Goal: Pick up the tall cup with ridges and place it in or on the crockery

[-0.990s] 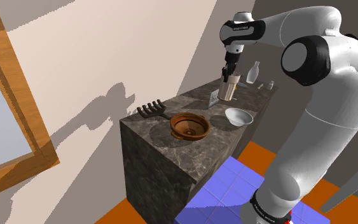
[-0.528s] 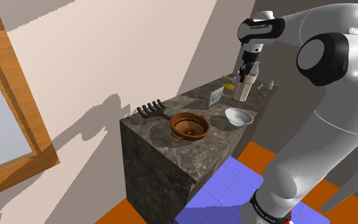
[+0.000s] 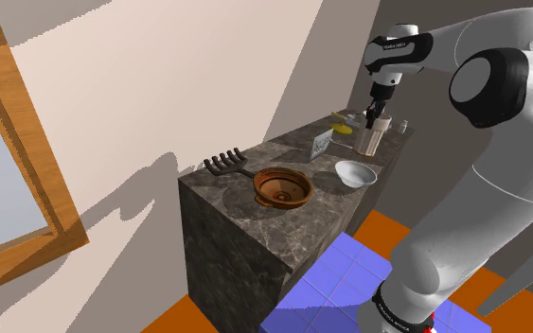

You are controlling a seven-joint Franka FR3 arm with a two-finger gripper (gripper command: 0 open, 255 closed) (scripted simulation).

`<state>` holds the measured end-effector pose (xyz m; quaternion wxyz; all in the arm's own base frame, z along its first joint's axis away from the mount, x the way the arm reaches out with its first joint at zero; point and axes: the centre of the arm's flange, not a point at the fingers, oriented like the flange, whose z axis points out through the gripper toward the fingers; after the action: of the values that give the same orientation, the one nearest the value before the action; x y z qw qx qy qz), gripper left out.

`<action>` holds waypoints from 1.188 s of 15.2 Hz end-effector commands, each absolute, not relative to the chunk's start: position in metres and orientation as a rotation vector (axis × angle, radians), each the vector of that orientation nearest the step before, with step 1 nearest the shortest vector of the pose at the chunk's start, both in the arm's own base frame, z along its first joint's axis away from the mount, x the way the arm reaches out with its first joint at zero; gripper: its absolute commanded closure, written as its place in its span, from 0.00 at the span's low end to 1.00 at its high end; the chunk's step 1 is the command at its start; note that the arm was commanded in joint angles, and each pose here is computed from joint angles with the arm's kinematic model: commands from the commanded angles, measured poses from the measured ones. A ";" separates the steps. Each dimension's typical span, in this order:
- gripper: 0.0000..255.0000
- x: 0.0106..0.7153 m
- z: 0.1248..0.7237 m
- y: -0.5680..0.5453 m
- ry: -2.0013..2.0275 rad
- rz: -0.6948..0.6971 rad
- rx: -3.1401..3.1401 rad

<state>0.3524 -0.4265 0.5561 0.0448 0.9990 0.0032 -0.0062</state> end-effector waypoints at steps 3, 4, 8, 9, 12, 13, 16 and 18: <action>1.00 0.352 0.536 -0.426 0.010 -0.017 3.051; 1.00 0.352 0.530 -0.426 0.010 -0.017 3.051; 1.00 0.352 0.509 -0.426 0.010 -0.017 3.051; 1.00 0.352 0.504 -0.426 0.010 -0.017 3.051; 1.00 0.352 0.488 -0.426 0.010 -0.017 3.051; 1.00 0.352 0.483 -0.426 0.010 -0.017 3.051; 1.00 0.352 0.467 -0.426 0.010 -0.017 3.051; 1.00 0.352 0.457 -0.426 0.010 -0.017 3.051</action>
<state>0.3521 -0.4261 0.4613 0.0447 0.9990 0.0033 -0.0062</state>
